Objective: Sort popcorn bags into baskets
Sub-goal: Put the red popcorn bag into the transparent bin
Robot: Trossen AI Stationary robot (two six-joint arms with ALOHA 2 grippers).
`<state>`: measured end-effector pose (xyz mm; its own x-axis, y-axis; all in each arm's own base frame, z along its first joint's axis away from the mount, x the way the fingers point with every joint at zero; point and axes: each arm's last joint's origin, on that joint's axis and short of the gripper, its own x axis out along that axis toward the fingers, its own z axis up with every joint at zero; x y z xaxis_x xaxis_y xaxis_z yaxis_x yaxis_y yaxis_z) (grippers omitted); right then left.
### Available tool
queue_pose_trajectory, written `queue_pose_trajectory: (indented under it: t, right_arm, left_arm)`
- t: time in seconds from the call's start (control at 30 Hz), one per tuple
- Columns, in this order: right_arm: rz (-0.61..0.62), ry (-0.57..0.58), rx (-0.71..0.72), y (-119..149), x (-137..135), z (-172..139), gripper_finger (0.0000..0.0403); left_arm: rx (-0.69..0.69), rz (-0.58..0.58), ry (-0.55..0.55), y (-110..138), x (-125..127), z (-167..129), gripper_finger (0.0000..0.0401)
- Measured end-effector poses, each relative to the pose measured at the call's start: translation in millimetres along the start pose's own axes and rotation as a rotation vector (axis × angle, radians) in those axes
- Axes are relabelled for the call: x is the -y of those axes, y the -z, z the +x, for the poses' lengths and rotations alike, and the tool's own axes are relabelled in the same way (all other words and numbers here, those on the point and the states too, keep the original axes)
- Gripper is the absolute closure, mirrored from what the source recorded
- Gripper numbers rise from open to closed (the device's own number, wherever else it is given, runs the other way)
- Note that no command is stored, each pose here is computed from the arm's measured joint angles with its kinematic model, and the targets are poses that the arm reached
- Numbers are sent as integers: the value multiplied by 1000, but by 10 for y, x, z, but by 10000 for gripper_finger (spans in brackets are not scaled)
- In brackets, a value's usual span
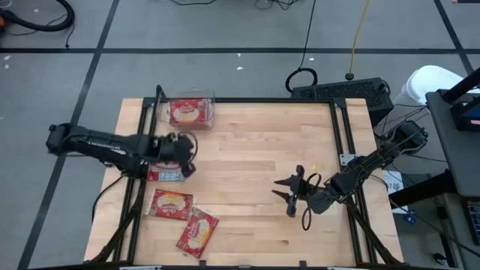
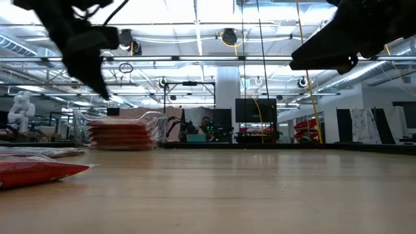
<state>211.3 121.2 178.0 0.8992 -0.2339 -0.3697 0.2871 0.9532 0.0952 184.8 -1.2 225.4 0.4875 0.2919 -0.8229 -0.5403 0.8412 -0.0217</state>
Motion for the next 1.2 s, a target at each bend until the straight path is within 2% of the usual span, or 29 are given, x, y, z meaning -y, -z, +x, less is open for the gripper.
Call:
queue_pose_trajectory:
  t: [0.1, 0.23, 0.33, 0.5, 0.67, 0.83, 1.03, 1.2]
  right_arm:
    - [28, 0, 0, 0, -1, -1, 257]
    - [67, -12, 22, -2, -31, 26, 257]
    - [140, -44, 74, -13, -98, 79, 257]
    - [178, -91, 91, 70, -254, 248, 257]
    - [101, -132, 4, 61, -580, 607, 257]
    - [-85, -189, -117, -86, -1030, 1074, 257]
    - [-239, -195, -159, -269, -1290, 1497, 256]
    - [-328, -204, -160, -295, -1308, 1723, 244]
  left_arm:
    - [-22, -27, 29, 203, 149, 33, 396]
    - [4, -51, 12, 441, 267, 96, 396]
    - [59, -70, 31, 548, 356, 143, 396]
    - [185, -6, 107, 620, 598, 154, 396]
    - [364, 14, 162, 574, 841, 175, 396]
    - [437, 62, 200, 526, 975, 226, 395]
    - [402, 98, 232, 640, 1014, 173, 395]
    - [316, 163, 308, 827, 1073, 96, 395]
